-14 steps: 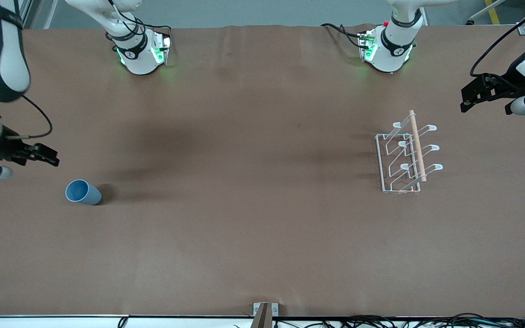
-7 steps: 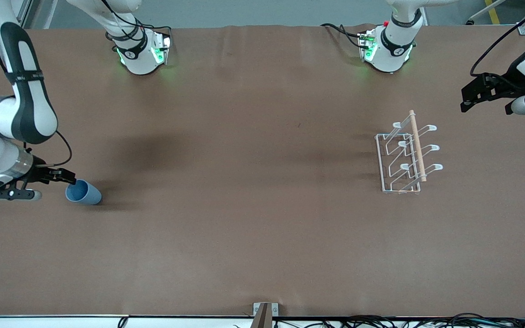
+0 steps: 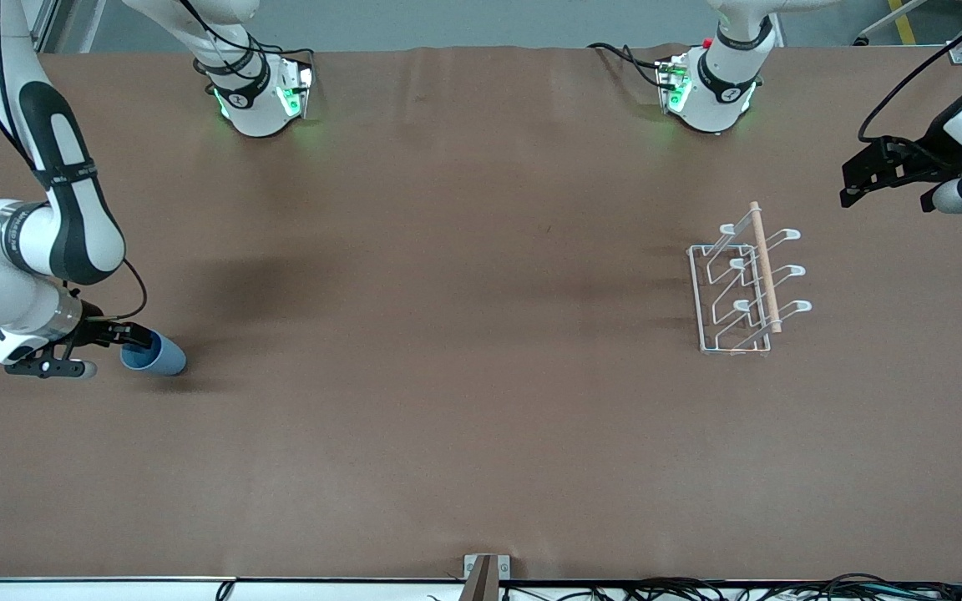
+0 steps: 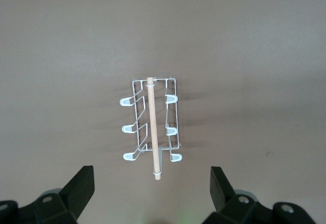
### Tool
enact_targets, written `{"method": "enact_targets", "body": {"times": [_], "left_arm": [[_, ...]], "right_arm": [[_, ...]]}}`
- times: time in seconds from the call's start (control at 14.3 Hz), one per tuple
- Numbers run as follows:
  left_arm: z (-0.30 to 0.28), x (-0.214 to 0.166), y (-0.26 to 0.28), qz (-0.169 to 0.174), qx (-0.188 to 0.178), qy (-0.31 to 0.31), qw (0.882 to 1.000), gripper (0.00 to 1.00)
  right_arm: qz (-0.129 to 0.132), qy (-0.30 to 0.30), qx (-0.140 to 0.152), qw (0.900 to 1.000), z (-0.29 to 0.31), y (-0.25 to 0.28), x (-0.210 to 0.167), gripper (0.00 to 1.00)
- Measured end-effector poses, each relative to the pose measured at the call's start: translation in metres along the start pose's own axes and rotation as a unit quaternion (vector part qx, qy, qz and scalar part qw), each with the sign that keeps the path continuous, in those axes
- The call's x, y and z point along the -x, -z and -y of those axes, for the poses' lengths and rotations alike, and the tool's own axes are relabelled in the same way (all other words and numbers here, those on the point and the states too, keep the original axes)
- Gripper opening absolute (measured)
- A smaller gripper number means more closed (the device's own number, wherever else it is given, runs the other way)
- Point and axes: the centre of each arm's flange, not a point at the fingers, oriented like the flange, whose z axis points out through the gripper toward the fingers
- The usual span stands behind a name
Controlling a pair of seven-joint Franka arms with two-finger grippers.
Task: Hang cup on cup holder
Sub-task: 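Close the right gripper on the blue cup's rim, then lift the blue cup with the right gripper while the left gripper approaches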
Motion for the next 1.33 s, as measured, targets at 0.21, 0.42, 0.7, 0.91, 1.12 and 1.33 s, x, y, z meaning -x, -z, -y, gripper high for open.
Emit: {"method": "enact_targets", "body": {"times": [0.21,0.42,0.7,0.91,1.12,1.33], "left_arm": [[0.001,0.0,0.0,0.0,0.001,0.001,1.0,1.0],[0.003,0.0,0.0,0.0,0.003,0.003,1.0,1.0],[0.009,-0.001,-0.001,0.001,0.004,0.008,1.0,1.0],[0.01,-0.001,-0.001,0.001,0.006,0.01,1.0,1.0],[0.01,-0.001,-0.001,0.001,0.006,0.01,1.0,1.0],[0.01,-0.001,-0.001,0.001,0.007,0.01,1.0,1.0]], "right_arm": [[-0.013,0.0,0.003,1.0,-0.001,-0.014,-0.004,0.49],[-0.019,-0.001,0.003,1.0,-0.001,-0.017,-0.007,0.19],[-0.002,-0.002,-0.004,1.0,0.003,-0.016,-0.006,0.05],[0.017,0.0,-0.018,1.0,0.014,0.019,-0.01,0.05],[0.016,-0.01,-0.085,0.996,0.05,0.081,-0.006,0.05],[0.002,0.0,-0.158,0.987,0.111,0.128,0.0,0.05]]}}
